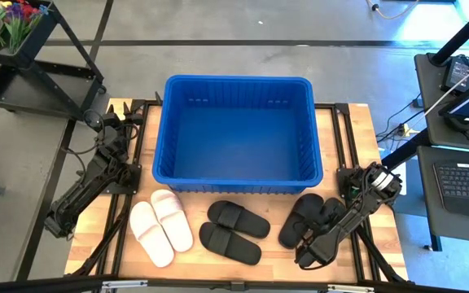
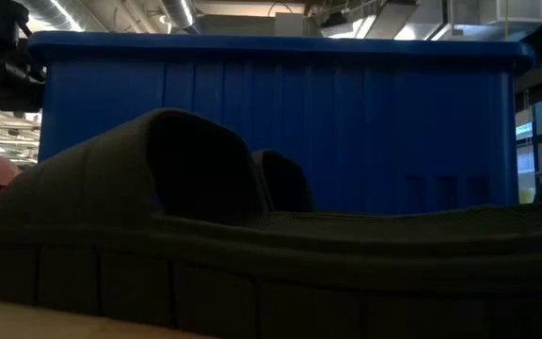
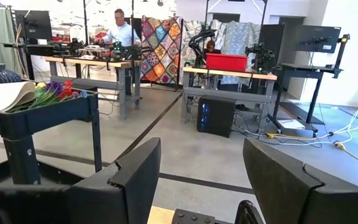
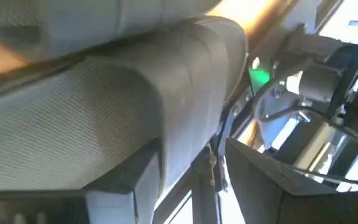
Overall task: Pick and place slides into bin
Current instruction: Put the black slide into the blue bin
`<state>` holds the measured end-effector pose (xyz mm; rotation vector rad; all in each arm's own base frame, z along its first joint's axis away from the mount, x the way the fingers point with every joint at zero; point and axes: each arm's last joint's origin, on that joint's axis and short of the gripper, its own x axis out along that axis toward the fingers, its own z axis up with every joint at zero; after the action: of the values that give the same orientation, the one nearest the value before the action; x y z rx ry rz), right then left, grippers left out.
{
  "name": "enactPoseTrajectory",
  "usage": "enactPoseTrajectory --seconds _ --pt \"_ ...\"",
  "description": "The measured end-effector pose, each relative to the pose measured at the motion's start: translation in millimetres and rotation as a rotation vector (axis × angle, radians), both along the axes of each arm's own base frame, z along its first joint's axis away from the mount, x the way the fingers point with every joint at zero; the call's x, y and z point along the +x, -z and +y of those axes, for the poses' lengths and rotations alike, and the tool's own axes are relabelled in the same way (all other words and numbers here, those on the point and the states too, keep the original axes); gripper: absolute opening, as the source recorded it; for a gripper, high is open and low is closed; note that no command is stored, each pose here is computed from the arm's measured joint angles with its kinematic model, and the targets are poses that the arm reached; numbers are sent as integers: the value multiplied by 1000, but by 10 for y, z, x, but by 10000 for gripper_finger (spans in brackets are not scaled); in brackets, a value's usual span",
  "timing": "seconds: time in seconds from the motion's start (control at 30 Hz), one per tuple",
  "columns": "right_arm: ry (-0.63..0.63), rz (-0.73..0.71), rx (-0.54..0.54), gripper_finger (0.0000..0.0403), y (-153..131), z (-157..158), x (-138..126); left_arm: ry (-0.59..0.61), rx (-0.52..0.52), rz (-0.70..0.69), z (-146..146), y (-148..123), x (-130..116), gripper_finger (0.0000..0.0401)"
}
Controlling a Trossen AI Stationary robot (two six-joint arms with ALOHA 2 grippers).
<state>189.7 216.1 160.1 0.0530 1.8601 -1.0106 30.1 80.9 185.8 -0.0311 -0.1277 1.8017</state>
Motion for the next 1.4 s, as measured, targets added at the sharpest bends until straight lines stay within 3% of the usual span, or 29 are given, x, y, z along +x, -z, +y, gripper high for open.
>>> enactPoseTrajectory --seconds 0.73,1.1,1.4 --pt "-40 -53 -12 176 17 2 26 0 0 0 0 0 0 224" --pt "-35 -66 10 94 29 17 37 0 0 0 0 0 0 224" --pt "3 -10 20 51 133 -43 -39 0 0 0 0 0 0 224"
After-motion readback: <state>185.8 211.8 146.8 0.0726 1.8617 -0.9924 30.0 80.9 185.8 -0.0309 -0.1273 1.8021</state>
